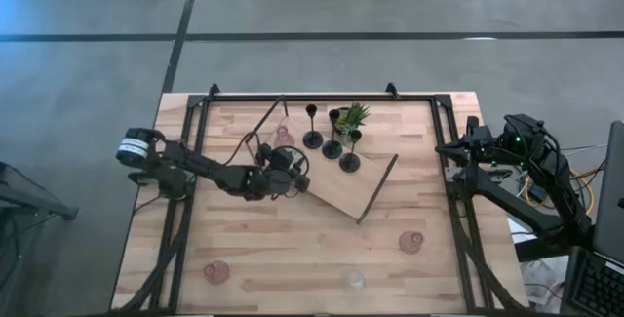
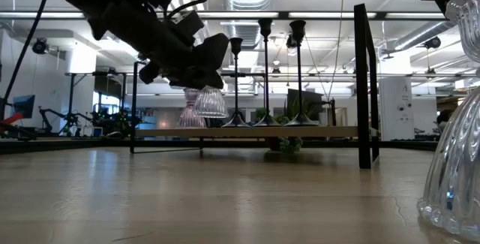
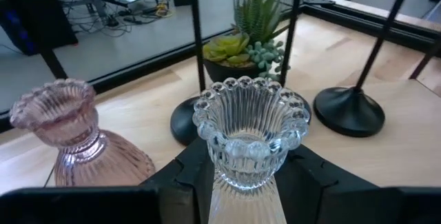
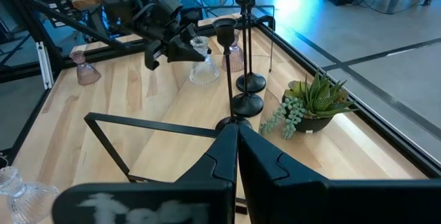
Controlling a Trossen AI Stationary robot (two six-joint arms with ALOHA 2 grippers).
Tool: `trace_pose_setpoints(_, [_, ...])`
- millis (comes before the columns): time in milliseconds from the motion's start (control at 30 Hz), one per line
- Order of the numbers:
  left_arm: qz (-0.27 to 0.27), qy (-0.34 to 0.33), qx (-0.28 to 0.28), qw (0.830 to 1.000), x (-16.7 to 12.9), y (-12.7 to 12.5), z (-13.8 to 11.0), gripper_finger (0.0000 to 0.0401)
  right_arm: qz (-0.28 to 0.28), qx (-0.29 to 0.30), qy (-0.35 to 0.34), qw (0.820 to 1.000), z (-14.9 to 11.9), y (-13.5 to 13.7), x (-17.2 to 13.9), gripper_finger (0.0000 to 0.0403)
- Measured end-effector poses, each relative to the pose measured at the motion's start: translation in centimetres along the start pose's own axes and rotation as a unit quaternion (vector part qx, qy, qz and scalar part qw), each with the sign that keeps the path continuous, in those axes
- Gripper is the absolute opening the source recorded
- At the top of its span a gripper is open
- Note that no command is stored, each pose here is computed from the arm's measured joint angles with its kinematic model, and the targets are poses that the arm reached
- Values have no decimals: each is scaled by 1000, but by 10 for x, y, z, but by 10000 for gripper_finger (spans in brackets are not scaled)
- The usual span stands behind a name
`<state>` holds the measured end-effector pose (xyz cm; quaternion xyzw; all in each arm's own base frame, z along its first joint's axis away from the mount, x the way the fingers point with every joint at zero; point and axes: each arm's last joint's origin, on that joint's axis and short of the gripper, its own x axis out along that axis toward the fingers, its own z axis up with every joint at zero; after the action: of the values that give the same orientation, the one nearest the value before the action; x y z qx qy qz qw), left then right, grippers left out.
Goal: Pick & Place candle stick holders
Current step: Put the top transparent glass candle holder on the shelf
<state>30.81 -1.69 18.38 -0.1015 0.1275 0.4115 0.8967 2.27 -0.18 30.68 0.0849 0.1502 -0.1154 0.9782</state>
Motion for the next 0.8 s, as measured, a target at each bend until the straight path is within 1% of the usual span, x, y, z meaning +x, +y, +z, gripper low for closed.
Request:
trace_pose_setpoints(133, [-8,-4,-18,1000,3,6,-4,125,0,0,0,1000,0,0,0,8])
trace_pose_setpoints(333, [-18,7,-40,999,12,18,-9,125,0,0,0,1000,0,0,0,8])
trace_pose_setpoints(567, [-15,14,-34,999,14,23,-13,125,0,0,0,1000,0,0,0,8])
trace_pose_setpoints(800, [-16,6,-40,999,15,27,-15,125,0,0,0,1000,0,0,0,8])
